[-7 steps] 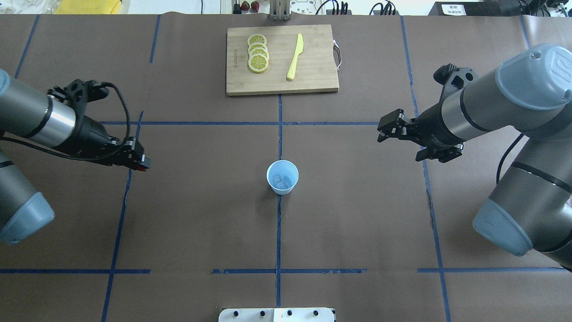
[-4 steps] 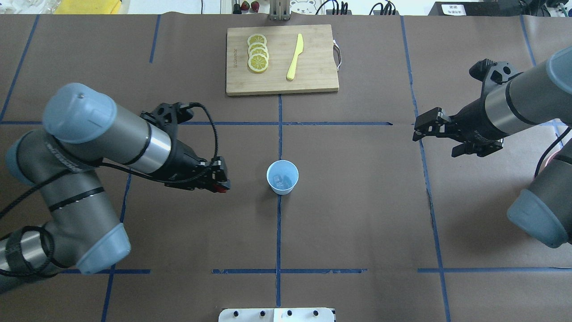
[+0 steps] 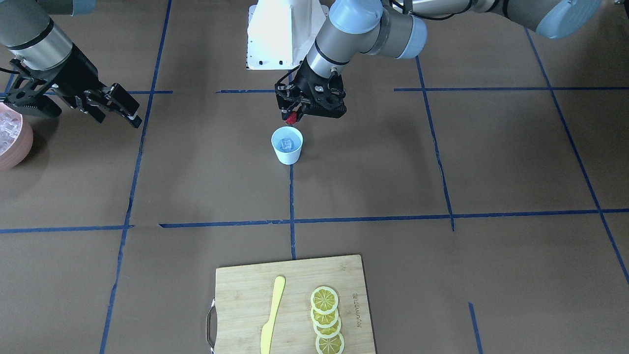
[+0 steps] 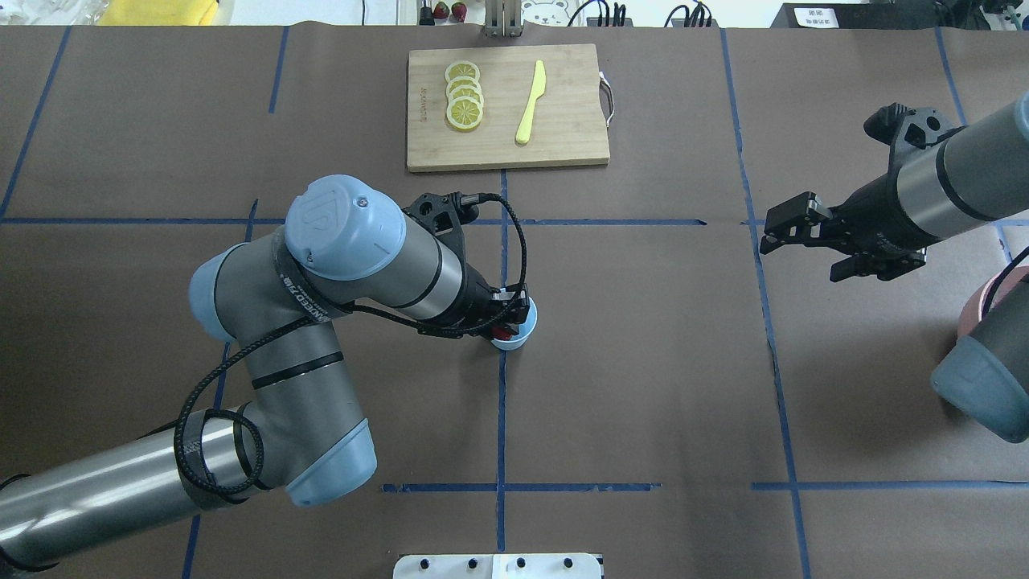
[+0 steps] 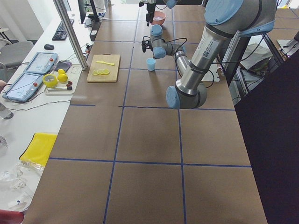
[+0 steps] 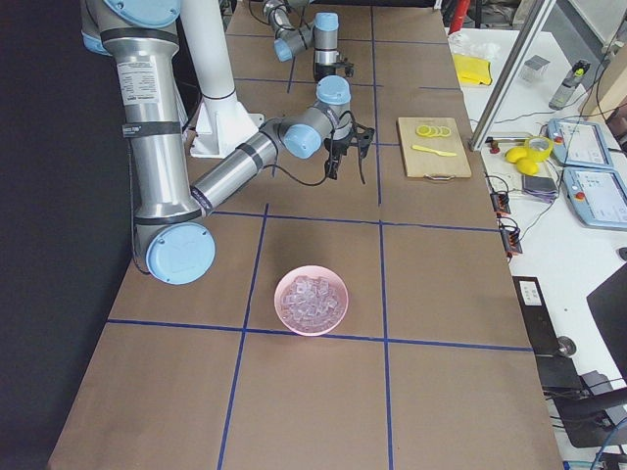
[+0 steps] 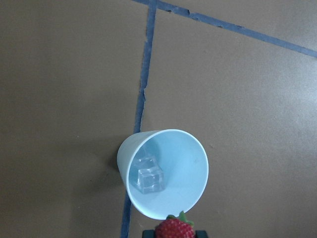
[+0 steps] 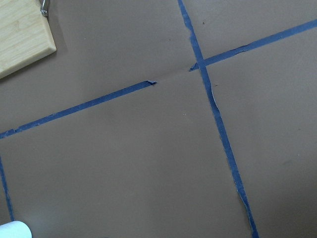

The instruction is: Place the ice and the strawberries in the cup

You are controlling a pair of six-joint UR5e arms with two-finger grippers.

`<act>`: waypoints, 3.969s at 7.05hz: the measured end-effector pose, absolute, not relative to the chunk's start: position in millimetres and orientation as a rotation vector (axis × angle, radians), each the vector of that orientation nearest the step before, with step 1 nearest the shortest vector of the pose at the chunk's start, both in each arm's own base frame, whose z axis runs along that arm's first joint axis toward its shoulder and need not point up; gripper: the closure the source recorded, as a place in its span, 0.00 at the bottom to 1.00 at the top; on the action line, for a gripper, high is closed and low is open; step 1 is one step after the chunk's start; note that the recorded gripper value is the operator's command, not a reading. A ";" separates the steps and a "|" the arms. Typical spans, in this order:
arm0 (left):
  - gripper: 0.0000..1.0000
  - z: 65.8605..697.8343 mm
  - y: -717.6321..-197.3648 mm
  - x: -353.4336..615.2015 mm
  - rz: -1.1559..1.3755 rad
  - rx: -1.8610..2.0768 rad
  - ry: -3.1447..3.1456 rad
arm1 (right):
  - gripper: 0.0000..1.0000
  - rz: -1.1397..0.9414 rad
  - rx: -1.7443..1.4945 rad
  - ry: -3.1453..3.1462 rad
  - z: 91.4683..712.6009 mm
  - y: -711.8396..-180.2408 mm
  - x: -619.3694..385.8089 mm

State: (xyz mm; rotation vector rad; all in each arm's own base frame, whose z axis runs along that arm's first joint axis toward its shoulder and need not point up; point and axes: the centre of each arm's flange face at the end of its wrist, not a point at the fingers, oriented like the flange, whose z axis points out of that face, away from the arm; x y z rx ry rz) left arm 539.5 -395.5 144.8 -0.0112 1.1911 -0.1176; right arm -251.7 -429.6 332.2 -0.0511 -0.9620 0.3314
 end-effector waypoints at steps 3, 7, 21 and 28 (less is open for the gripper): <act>0.78 138.6 -405.9 544.4 -0.160 0.066 1.180 | 0.00 0.331 -0.054 -0.960 333.7 -429.0 -252.2; 0.10 143.8 -409.4 544.7 -0.170 0.075 1.168 | 0.00 0.329 -0.054 -0.962 332.4 -429.2 -253.1; 0.00 458.1 -497.8 -22.1 0.346 0.246 0.733 | 0.00 -0.085 0.049 -0.709 604.6 -453.9 133.0; 0.00 557.5 -464.5 -72.7 0.283 0.068 0.752 | 0.00 -0.060 0.010 -0.721 608.5 -466.7 125.7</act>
